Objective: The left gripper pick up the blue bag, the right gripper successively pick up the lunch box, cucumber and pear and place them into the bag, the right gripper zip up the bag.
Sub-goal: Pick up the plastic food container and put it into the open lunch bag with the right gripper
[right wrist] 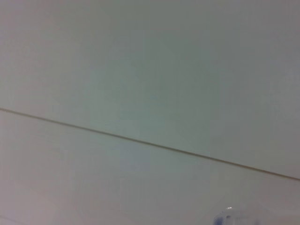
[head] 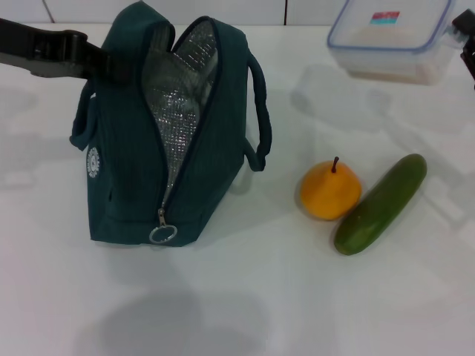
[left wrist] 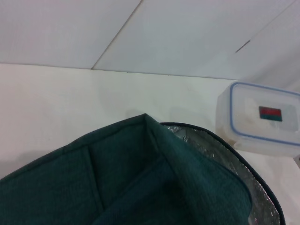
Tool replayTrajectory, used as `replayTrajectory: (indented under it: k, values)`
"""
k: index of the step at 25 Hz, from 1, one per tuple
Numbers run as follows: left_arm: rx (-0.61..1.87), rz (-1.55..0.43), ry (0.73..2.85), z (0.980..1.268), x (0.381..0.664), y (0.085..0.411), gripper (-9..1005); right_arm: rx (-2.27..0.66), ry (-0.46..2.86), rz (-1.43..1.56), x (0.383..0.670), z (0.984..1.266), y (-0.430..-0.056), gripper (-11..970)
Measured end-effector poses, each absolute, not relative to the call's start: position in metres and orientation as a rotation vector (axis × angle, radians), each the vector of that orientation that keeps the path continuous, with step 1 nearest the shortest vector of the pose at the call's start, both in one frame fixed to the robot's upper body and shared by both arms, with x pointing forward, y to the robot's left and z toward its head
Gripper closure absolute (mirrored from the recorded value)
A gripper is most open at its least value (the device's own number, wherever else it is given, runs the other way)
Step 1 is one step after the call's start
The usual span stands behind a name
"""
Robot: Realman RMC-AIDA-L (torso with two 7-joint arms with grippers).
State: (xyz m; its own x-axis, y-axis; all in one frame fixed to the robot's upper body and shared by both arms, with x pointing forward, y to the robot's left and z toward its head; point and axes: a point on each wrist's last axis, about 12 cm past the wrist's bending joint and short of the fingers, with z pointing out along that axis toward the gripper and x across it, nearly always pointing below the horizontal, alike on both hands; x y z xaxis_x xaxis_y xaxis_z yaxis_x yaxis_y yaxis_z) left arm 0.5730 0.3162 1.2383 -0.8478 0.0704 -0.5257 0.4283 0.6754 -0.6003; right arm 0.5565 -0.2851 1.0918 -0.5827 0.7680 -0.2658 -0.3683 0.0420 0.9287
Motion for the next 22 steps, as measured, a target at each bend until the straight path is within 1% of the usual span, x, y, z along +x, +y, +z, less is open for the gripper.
replayTrajectory:
  k: [10,22]
  values:
    - [0.394,-1.036,2.420,1.238,0.573,0.315,951,0.502,1.361,1.791,0.563,1.102,-0.280,834]
    - [0.415,-1.035,2.412,1.240,0.574,0.313,951,0.435,1.264,1.895,0.578,1.124,-0.258,826]
